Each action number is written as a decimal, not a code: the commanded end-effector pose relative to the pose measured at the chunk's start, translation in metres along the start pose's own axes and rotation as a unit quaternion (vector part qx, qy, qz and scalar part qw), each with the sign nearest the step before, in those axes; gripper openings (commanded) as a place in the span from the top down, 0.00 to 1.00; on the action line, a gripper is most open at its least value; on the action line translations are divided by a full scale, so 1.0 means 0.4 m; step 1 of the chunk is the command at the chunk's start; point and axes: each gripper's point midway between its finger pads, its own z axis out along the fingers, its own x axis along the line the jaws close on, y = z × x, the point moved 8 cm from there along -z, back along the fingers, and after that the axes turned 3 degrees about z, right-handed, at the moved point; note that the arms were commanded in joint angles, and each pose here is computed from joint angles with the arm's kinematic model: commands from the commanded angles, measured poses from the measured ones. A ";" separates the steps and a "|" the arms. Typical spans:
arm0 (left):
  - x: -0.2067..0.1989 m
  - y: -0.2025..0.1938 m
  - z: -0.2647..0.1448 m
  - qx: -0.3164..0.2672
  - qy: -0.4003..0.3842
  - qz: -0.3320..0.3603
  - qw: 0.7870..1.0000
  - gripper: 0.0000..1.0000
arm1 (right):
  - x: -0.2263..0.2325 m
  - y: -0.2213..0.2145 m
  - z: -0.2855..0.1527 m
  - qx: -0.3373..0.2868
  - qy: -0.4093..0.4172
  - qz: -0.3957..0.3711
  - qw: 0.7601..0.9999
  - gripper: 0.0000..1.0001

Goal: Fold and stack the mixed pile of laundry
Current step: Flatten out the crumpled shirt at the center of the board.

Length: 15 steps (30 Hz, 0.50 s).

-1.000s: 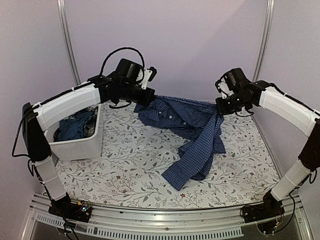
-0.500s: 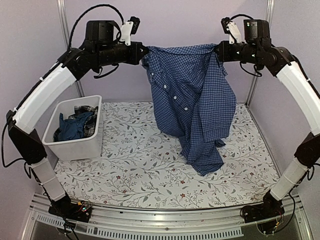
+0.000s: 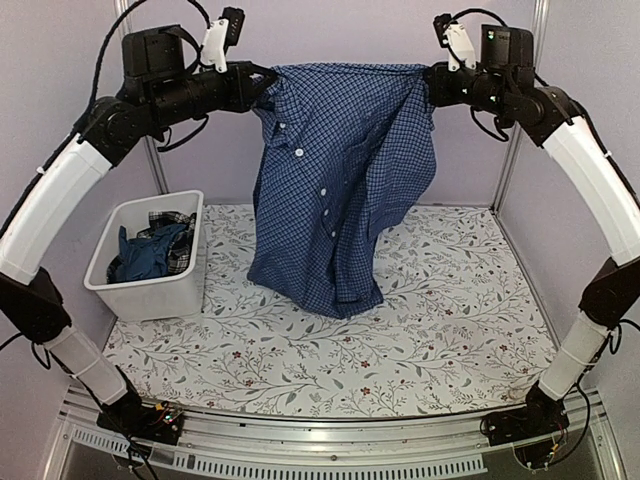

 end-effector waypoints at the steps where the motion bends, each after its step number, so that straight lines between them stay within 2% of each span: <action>1: -0.015 -0.063 0.096 0.010 -0.046 -0.027 0.999 1.00 | -0.150 0.130 -0.193 -0.091 -0.139 0.001 0.986 1.00; 5: -0.051 -0.050 0.185 -0.017 -0.089 -0.022 0.996 1.00 | -0.174 0.195 -0.296 -0.139 -0.162 -0.006 0.977 1.00; 9: -0.031 -0.012 0.240 -0.053 -0.072 -0.012 0.996 1.00 | -0.158 0.229 -0.343 -0.166 -0.114 -0.005 0.979 1.00; 10: -0.001 -0.021 0.250 -0.052 -0.060 -0.023 0.997 1.00 | -0.143 0.226 -0.340 -0.163 -0.086 -0.003 0.983 1.00; 13: 0.095 -0.068 0.251 -0.047 -0.066 -0.063 0.995 1.00 | -0.044 0.165 -0.284 -0.123 0.067 0.009 0.990 1.00; 15: 0.160 -0.131 0.240 -0.026 -0.041 -0.076 0.996 1.00 | 0.041 0.101 -0.240 -0.075 0.182 0.029 0.980 1.00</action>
